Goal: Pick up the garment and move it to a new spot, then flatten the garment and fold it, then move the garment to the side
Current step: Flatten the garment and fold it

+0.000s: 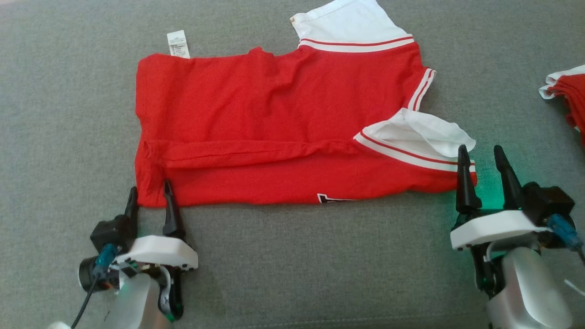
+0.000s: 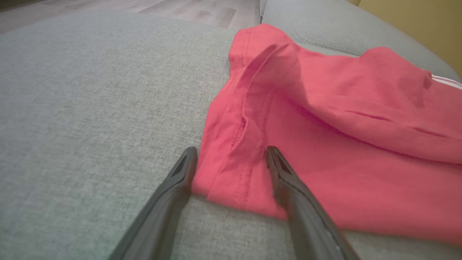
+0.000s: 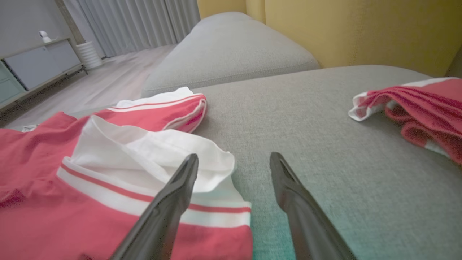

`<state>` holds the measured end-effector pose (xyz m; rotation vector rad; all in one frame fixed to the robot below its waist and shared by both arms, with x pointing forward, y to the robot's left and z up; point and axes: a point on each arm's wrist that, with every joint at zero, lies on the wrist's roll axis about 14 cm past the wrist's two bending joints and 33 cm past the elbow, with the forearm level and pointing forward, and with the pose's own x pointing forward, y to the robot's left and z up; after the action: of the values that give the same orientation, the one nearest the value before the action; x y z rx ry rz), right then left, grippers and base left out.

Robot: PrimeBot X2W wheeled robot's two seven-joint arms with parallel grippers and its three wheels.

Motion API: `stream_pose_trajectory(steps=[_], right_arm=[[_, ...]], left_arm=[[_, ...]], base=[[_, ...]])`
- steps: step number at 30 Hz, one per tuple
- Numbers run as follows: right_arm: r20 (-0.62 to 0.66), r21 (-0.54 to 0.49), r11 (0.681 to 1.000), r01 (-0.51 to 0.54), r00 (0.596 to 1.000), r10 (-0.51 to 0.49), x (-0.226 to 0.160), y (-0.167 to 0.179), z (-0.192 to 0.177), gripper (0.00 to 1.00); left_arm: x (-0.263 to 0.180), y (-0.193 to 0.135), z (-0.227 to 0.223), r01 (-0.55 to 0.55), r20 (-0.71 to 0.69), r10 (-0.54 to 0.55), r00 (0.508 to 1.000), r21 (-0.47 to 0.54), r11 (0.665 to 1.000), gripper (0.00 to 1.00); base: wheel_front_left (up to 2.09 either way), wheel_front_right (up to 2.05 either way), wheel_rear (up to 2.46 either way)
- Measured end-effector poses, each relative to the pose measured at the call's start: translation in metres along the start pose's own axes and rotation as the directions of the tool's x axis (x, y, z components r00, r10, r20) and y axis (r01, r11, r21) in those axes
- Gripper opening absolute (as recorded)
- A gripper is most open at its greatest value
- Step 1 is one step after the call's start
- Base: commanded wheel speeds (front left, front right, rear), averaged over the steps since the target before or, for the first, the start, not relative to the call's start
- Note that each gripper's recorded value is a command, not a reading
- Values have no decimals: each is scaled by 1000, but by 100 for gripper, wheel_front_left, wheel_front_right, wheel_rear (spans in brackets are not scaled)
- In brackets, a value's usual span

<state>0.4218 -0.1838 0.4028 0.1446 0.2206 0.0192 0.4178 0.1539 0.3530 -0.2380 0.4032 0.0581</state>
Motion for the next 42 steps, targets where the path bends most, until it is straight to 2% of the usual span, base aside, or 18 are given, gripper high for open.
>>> stream_pose_trajectory(steps=[6, 7, 8, 9, 10, 11, 12, 13, 14, 15, 16, 26, 30, 36, 39, 42], right_arm=[[-78, -27, 1000, -4, 997, 1, -6, -1, -24, 100], [-93, -30, 1000, -3, 996, 1, -7, -1, -28, 100], [-110, -29, 1000, -3, 994, 0, -9, -1, -34, 100], [-110, -29, 1000, -3, 994, 0, -9, -1, -34, 100], [-129, -35, 999, -6, 992, 2, -11, -1, -39, 100], [-149, -42, 999, -14, 989, 7, -12, 1, -45, 100], [-159, -44, 999, -22, 987, 15, -13, 3, -49, 100], [-164, -48, 999, -27, 986, 18, -13, 4, -51, 100], [-171, -49, 998, -27, 985, 18, -13, 4, -54, 83], [-173, -51, 998, -30, 985, 21, -12, 4, -54, 19], [-174, -53, 998, -38, 984, 28, -10, 6, -54, 0], [-138, 34, 997, -67, 988, 71, -2, 25, -39, 0], [-71, 102, 992, -69, 995, 77, -1, 29, -16, 0], [40, 112, 989, -97, 995, 93, 11, 25, 42, 0], [65, 115, 987, -109, 993, 102, 5, 26, 58, 0], [48, 144, 984, -104, 994, 98, -8, 25, 57, 0]], left_arm=[[3, -3, -6, 13, -16, -13, 1000, 15, 1000, 100], [4, -3, -6, 14, -20, -13, 1000, 17, 1000, 94], [5, -3, -7, 17, -21, -16, 1000, 14, 1000, 74], [5, -3, -7, 17, -21, -16, 1000, 14, 1000, 49], [6, -3, -6, 18, -21, -18, 1000, 9, 1000, 41], [7, -3, -6, 19, -21, -19, 1000, 10, 1000, 13], [7, -4, -7, 25, -25, -24, 999, 11, 1000, 0], [7, -5, -8, 31, -29, -31, 999, 12, 999, 0], [7, -6, -8, 40, -31, -39, 999, 13, 999, 0], [7, -6, -9, 42, -33, -41, 999, 12, 999, 0], [6, -7, -9, 47, -35, -47, 998, 8, 999, 0], [-1, -11, 6, 78, 2, -78, 997, -18, 997, 0], [-9, -17, 35, 103, 94, -99, 991, -34, 994, 0], [-21, -20, 82, 123, 226, -120, 967, -2, 992, 0], [-31, -16, 88, 112, 245, -110, 963, 4, 994, 0], [-45, -10, 75, 97, 218, -94, 971, -2, 995, 0]], base=[[0, 0, 0], [0, 0, 0], [0, 0, 0], [0, 0, 0], [0, 0, 0], [0, 0, 0], [0, 0, 0], [0, 0, 0], [0, 0, 0], [0, 0, 0], [0, 0, 0], [0, 0, 0], [0, 0, 0], [0, 0, 0], [0, 0, 0], [0, 0, 0]])
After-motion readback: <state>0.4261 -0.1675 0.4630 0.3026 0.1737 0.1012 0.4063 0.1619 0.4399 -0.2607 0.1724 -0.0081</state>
